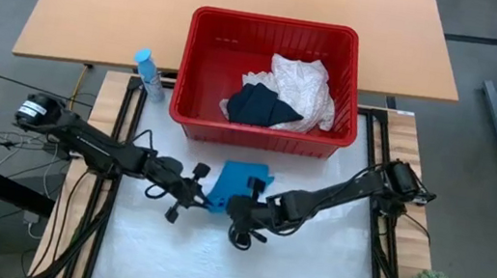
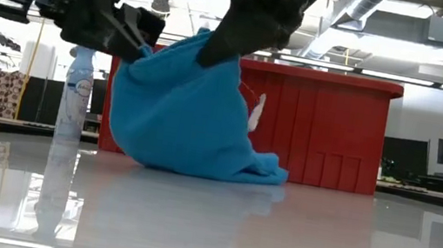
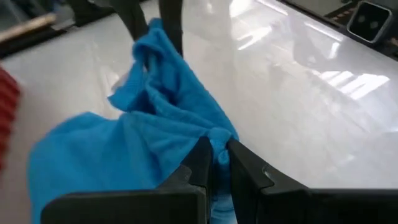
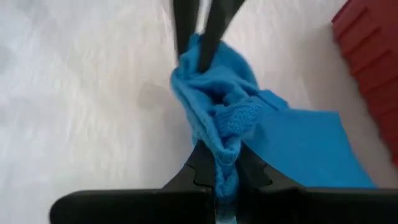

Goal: Fold laundry
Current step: Fold the blue shorts

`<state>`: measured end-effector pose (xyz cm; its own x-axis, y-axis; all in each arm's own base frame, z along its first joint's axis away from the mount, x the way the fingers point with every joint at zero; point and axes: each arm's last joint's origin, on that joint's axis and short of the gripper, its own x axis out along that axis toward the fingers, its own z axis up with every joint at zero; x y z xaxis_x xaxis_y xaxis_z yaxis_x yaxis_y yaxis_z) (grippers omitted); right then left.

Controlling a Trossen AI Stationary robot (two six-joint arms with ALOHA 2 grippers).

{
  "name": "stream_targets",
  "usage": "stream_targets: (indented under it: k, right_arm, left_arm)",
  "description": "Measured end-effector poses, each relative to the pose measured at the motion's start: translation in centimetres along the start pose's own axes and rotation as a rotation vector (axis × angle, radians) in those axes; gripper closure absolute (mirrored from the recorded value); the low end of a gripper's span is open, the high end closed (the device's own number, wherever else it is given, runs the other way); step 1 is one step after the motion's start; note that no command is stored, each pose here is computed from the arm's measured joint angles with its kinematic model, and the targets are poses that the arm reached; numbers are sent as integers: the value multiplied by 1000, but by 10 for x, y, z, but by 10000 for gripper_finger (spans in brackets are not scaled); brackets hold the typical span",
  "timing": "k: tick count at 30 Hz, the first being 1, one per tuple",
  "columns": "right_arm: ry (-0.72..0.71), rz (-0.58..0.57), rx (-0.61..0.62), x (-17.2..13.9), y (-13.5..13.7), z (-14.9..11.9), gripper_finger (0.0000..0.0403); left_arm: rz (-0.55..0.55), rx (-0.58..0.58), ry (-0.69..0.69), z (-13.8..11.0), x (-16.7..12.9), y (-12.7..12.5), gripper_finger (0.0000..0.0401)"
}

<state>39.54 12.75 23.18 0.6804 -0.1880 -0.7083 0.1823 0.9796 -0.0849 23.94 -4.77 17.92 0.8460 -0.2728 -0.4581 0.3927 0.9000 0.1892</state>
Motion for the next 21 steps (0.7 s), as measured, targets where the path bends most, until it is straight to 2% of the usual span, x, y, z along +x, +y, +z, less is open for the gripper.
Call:
stream_targets:
  k: [7, 12, 16, 21]
  right_arm:
    - [44, 84, 141, -2, 15, -7, 361]
    - [60, 93, 246, -4, 19, -10, 361]
    - [68, 19, 404, -4, 17, -13, 361]
    - [41, -77, 517, -4, 12, -15, 361]
  left_arm:
    - [-30, -19, 21, -5, 5, -2, 385]
    - [-33, -152, -27, -1, 5, 4, 385]
    - [74, -233, -68, 1, 3, 14, 385]
    - [178, -238, -93, 1, 1, 28, 385]
